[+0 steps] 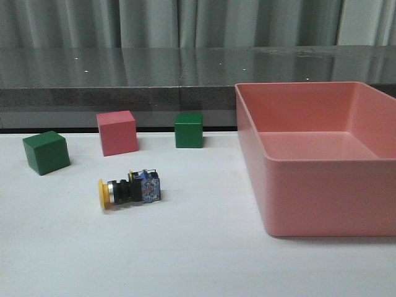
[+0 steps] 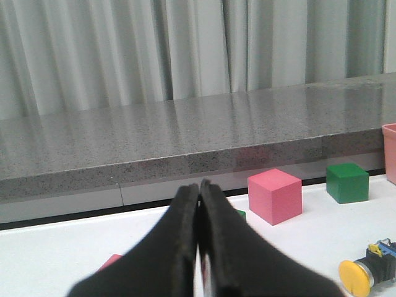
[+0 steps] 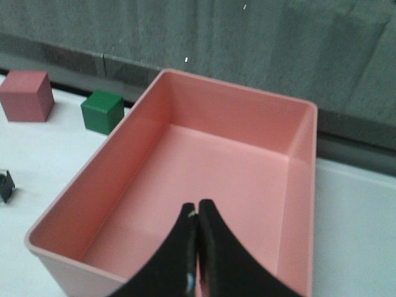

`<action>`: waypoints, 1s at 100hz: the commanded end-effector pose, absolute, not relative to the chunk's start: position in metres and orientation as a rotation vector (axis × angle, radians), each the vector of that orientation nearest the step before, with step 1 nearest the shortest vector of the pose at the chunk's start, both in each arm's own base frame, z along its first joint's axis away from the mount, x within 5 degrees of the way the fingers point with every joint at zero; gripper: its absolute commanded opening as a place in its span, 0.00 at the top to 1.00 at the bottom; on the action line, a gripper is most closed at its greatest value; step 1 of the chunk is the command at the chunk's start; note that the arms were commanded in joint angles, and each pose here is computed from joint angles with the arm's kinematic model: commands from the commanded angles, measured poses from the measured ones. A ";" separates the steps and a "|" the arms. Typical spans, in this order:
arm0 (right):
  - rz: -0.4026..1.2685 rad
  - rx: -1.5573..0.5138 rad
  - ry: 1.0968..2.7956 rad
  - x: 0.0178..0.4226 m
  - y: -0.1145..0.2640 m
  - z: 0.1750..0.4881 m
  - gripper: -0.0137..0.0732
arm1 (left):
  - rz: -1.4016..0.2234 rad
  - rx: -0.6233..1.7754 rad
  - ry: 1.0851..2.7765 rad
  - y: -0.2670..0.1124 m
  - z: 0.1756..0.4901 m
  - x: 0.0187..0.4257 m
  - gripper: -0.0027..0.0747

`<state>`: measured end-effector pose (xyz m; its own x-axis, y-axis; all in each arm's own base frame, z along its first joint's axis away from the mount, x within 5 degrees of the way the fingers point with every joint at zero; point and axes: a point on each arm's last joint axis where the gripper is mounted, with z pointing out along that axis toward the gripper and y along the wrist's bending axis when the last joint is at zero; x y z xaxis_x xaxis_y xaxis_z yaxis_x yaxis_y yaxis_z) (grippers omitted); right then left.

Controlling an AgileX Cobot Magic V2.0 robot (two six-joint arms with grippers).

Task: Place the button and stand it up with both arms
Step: 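Open the right gripper and withdraw it upward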

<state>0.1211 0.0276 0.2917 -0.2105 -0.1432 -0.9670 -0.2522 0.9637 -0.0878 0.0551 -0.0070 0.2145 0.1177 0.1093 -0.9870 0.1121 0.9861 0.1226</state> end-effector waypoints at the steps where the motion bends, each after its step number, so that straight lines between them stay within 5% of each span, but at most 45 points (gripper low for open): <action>1: 0.088 -0.233 1.614 0.114 0.023 0.308 0.91 | -0.021 0.166 1.386 -0.008 0.208 0.054 0.99; 50: 0.091 -0.234 1.604 0.109 0.022 0.309 0.91 | -0.107 0.078 1.277 -0.006 0.219 0.051 0.97; 61: 0.091 -0.234 1.604 0.109 0.022 0.309 0.91 | -0.147 0.061 1.256 -0.007 0.222 0.051 0.75; 79: 0.091 -0.234 1.604 0.109 0.022 0.309 0.91 | -0.169 0.051 1.201 -0.007 0.226 0.049 0.12; 86: 0.091 -0.234 1.605 0.109 0.022 0.309 0.91 | -0.190 0.037 1.143 -0.007 0.232 0.047 0.04; 100: 0.092 -0.236 1.612 0.109 0.023 0.308 0.91 | -0.231 0.008 1.137 -0.006 0.248 0.044 0.12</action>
